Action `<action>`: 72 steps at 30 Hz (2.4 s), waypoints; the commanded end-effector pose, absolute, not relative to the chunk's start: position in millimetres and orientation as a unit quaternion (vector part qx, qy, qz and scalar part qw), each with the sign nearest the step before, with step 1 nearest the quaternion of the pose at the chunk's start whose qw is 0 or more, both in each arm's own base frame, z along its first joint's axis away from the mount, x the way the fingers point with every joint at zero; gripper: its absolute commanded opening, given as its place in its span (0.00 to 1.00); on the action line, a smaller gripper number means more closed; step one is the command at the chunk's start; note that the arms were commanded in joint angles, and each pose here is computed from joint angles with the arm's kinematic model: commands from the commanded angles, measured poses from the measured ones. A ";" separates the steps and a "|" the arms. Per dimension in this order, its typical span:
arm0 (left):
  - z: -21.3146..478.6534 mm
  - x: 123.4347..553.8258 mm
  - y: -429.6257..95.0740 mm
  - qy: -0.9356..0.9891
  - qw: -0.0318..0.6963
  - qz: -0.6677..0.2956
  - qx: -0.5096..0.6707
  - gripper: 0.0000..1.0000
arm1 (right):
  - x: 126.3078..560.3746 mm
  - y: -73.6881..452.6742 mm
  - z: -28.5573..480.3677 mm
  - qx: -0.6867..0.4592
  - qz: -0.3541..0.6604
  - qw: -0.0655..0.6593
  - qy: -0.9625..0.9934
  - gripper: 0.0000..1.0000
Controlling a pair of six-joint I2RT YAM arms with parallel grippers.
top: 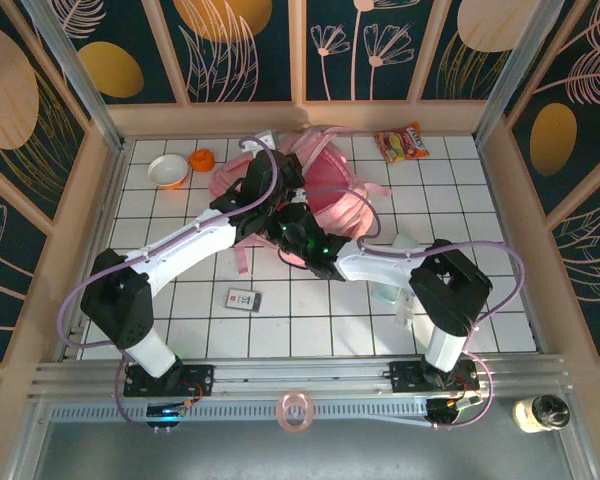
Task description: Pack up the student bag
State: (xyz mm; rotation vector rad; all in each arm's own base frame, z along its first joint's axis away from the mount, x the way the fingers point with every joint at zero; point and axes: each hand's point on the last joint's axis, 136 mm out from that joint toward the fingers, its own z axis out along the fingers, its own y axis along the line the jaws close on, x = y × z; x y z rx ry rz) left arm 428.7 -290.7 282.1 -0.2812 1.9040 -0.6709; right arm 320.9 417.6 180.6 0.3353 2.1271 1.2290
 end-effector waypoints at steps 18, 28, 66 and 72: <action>384.7 414.5 -242.7 0.731 0.630 -0.255 0.062 0.00 | 241.8 243.7 177.1 0.096 0.251 0.252 0.929 0.73; 377.3 391.1 -255.5 0.723 0.614 -0.277 0.154 0.00 | 241.3 116.2 92.1 0.212 0.142 0.146 0.956 0.75; 358.7 369.1 -253.4 0.712 0.611 -0.299 0.173 0.00 | 330.0 121.6 186.5 0.163 0.234 0.215 0.934 0.54; 348.9 361.2 -256.9 0.707 0.604 -0.320 0.181 0.00 | 318.9 188.5 254.8 0.178 0.381 0.222 0.880 0.57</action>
